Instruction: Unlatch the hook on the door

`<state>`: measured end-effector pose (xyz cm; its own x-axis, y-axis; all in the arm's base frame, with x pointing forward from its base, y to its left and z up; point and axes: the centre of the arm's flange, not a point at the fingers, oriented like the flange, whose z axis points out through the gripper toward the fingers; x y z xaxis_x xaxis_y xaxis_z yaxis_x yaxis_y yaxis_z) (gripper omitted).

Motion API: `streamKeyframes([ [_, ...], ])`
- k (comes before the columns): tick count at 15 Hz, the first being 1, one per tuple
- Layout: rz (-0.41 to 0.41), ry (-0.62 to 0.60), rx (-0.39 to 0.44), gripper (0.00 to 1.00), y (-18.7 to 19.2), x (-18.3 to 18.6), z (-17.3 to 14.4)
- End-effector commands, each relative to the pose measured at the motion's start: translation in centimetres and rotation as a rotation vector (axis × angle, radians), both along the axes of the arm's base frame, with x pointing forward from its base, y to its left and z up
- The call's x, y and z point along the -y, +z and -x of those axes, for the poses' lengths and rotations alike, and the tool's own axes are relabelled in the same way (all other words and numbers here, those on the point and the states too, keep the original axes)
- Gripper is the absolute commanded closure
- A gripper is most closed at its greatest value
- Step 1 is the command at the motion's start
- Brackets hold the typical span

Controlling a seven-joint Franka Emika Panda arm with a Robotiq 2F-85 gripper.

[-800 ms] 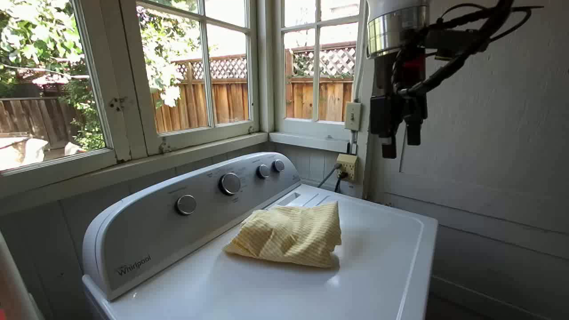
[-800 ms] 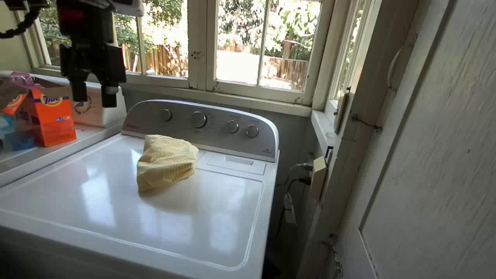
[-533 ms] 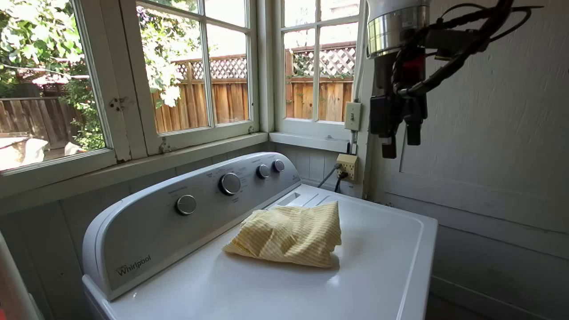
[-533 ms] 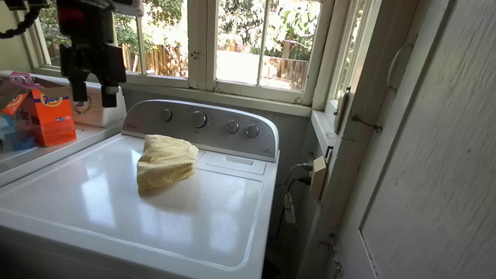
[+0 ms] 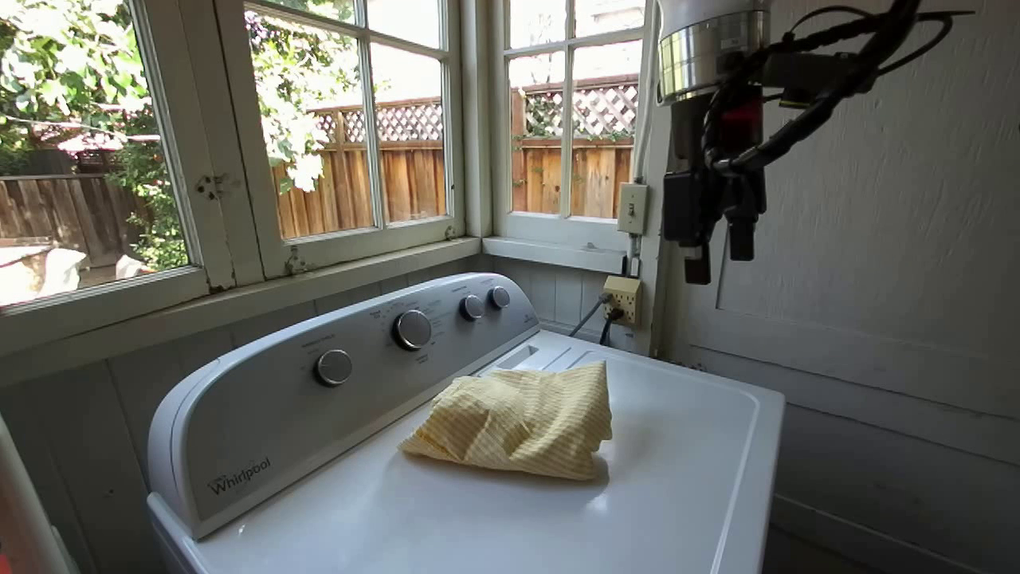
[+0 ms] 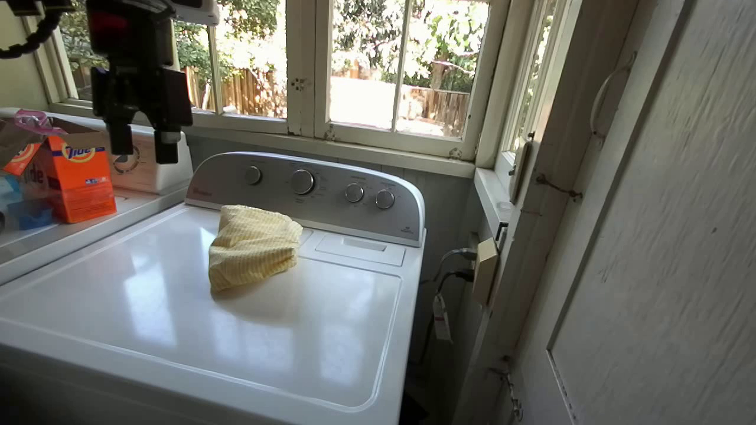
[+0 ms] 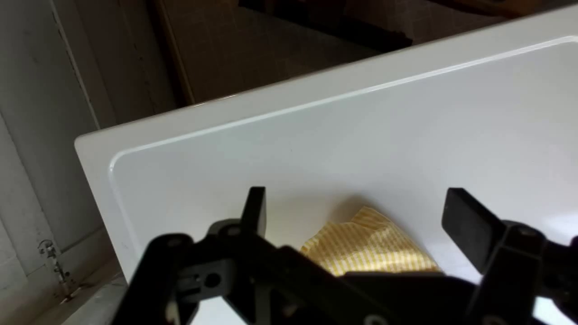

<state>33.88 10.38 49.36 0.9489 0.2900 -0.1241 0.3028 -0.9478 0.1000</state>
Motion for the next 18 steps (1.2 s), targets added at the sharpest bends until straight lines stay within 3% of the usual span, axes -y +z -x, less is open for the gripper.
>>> streamKeyframes([
  [1,0.0,0.0,0.0,0.0,0.0,0.0,0.0],
  [7,0.0,0.0,0.0,0.0,0.0,0.0,0.0],
  [11,-0.13,-0.22,0.062,0.0,-0.3,-0.7,-3.6],
  [18,-0.28,-0.548,0.103,0.0,1.4,5.7,-8.8],
])
